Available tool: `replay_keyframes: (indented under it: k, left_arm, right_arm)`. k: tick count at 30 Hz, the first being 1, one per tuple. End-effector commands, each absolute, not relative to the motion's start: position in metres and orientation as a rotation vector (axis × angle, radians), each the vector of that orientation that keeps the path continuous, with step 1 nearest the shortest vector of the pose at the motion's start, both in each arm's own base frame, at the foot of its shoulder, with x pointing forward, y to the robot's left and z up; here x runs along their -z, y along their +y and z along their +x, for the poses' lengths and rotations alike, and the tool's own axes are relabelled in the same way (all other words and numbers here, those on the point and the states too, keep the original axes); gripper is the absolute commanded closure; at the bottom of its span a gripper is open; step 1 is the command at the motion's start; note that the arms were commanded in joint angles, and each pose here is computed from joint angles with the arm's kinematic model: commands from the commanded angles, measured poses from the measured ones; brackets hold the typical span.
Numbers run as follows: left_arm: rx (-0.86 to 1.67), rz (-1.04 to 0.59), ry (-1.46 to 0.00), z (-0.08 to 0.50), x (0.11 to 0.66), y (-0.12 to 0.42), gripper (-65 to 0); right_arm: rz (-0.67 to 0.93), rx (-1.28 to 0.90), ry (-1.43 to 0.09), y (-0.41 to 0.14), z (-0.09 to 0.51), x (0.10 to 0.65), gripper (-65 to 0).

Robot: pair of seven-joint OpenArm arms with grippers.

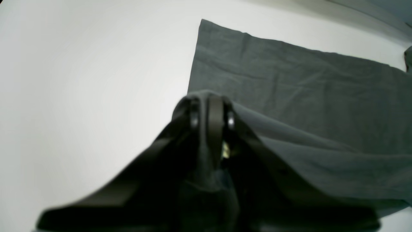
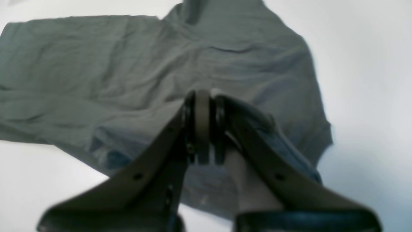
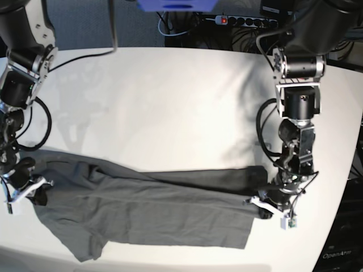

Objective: Fold the T-shirt properly

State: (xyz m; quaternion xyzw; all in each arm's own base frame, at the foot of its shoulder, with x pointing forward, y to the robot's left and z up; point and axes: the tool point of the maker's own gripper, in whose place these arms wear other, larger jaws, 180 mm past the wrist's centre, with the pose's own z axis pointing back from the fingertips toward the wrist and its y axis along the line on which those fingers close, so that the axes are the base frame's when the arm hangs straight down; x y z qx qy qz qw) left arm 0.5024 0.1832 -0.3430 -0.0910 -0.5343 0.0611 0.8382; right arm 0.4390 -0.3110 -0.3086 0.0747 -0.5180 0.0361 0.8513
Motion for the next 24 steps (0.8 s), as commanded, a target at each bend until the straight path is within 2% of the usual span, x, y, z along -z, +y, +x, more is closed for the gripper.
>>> replay_keyframes:
  k: [1, 14, 24]
  left_arm:
    - [-0.133, -0.193, -1.207, 0.516, 0.316, 0.187, -2.5]
    - [-0.134, -0.188, -1.195, 0.512, 0.322, 0.189, -2.5]
    - [-0.133, -0.193, -1.197, 0.513, 0.321, 0.187, -2.5]
  right_arm:
    - [0.146, -0.095, -1.184, -0.316, 0.455, 0.274, -1.5]
    - [0.186, -0.041, -1.100, -0.314, 0.481, 0.303, -1.5]
    - [0.182, -0.048, -1.091, -0.313, 0.485, 0.299, -1.5]
